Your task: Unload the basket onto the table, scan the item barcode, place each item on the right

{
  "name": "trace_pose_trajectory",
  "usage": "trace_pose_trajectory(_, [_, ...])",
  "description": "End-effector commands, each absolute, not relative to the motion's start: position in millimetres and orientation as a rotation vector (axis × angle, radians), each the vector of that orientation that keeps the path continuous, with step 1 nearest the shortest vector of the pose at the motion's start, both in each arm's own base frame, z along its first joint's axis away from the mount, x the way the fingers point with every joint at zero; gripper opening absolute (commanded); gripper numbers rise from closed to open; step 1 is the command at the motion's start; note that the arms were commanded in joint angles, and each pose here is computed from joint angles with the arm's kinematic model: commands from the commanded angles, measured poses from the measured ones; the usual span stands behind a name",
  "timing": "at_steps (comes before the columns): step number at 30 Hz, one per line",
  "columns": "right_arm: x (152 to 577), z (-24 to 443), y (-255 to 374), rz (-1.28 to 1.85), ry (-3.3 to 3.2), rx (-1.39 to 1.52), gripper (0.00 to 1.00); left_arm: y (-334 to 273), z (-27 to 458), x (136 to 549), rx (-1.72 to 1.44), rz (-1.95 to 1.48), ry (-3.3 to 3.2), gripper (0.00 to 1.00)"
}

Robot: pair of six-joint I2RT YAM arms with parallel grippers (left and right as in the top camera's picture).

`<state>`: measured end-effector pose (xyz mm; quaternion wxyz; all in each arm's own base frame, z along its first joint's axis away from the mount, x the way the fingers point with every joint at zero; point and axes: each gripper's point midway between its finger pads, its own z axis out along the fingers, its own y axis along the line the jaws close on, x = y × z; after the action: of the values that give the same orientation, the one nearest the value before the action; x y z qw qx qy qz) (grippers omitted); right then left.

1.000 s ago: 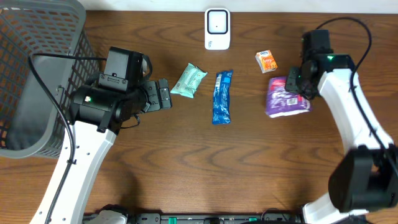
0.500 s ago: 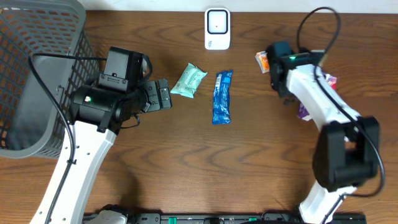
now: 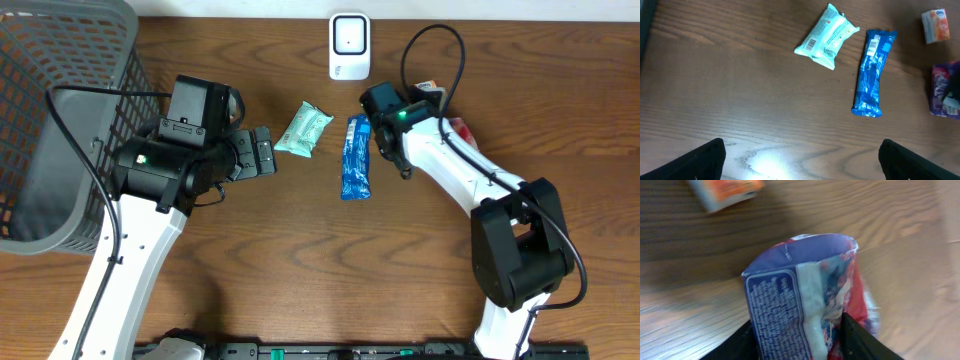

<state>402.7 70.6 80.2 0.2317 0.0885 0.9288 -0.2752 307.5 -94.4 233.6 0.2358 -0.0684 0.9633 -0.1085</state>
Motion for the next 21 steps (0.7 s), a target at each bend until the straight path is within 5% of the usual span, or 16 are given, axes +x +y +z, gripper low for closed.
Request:
trace_pose_trajectory(1, [397,66,101,-0.534,2.664,0.252,0.59,-91,232,309,-0.177,-0.272,2.645,0.98])
trace_pose_trajectory(7, [398,62,131,-0.315,2.734,0.244,0.99,-91,232,309,-0.177,-0.271,2.645,0.98])
trace_pose_trajectory(15, [430,140,136,0.137,2.735,0.17,0.99,-91,232,309,-0.177,-0.271,2.645,0.98])
trace_pose_trajectory(21, [439,156,69,0.201,2.744,0.195,0.99,-91,232,309,-0.177,-0.272,2.645,0.98])
